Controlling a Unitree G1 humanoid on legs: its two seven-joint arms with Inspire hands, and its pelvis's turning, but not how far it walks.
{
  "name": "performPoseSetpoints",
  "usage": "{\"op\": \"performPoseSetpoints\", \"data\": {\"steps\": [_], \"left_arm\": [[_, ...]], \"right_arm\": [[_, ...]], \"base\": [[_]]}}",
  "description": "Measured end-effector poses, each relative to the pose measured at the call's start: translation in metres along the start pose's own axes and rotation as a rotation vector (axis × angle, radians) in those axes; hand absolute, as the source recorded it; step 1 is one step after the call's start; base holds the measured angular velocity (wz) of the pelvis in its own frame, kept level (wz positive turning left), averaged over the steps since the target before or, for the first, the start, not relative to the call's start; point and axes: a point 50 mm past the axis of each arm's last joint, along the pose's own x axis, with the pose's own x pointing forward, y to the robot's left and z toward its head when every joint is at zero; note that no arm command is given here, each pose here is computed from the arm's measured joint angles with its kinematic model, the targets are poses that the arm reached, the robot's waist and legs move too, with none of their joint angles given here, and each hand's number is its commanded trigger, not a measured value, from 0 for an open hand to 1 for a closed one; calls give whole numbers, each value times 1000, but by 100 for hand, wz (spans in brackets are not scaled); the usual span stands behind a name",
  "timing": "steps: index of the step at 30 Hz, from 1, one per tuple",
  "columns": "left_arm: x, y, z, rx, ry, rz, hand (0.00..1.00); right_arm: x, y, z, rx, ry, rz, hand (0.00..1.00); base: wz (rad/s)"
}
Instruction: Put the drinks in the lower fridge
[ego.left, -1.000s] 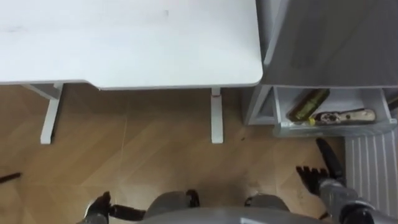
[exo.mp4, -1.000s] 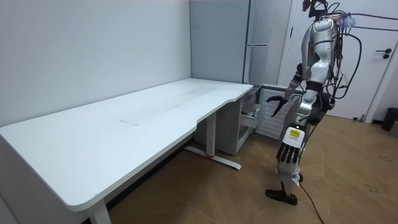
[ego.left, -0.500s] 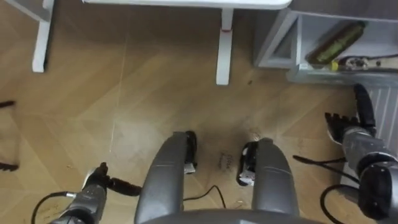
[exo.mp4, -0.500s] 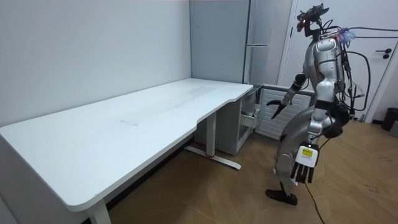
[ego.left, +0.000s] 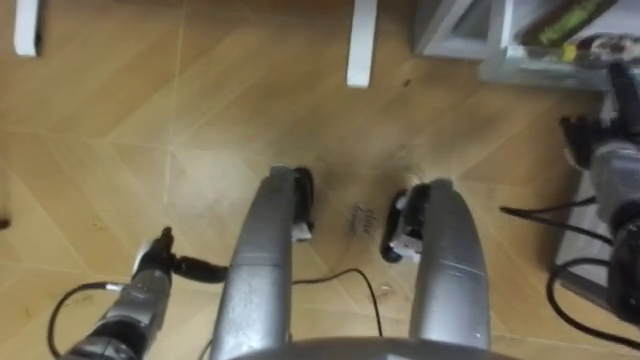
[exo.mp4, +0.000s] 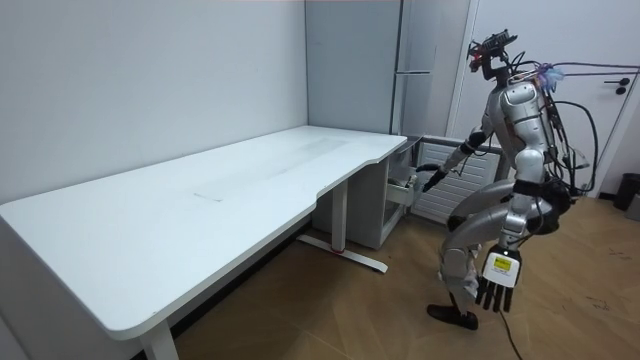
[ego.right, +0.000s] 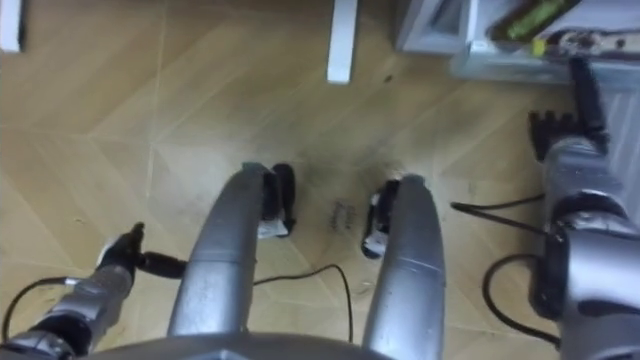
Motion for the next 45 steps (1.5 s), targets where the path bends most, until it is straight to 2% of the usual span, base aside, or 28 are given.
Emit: {"op": "performPoseSetpoints", "data": {"steps": [11,24,28,33,38,45], "left_arm": [[-2,0,-4,-55,5,7,0],[-14,-2,-38,-89,62,-8,0],[-19,1,-47,-85,55,-3,0],[-24,19,-57,-63,57,27,0],[-28,22,-65,-83,62,35,0],[-30,18,-71,-76,83,11,0]], "right_arm": [[1,9,5,-78,-7,-17,0],[1,28,1,-124,-4,-98,0],[-3,49,-3,-101,13,-54,0],[-9,76,-10,-130,8,51,0],[-24,122,-16,-98,-14,194,0],[-24,120,-13,-94,-42,177,0]], "base": [[0],[1],[4],[1],[-4],[3]]}}
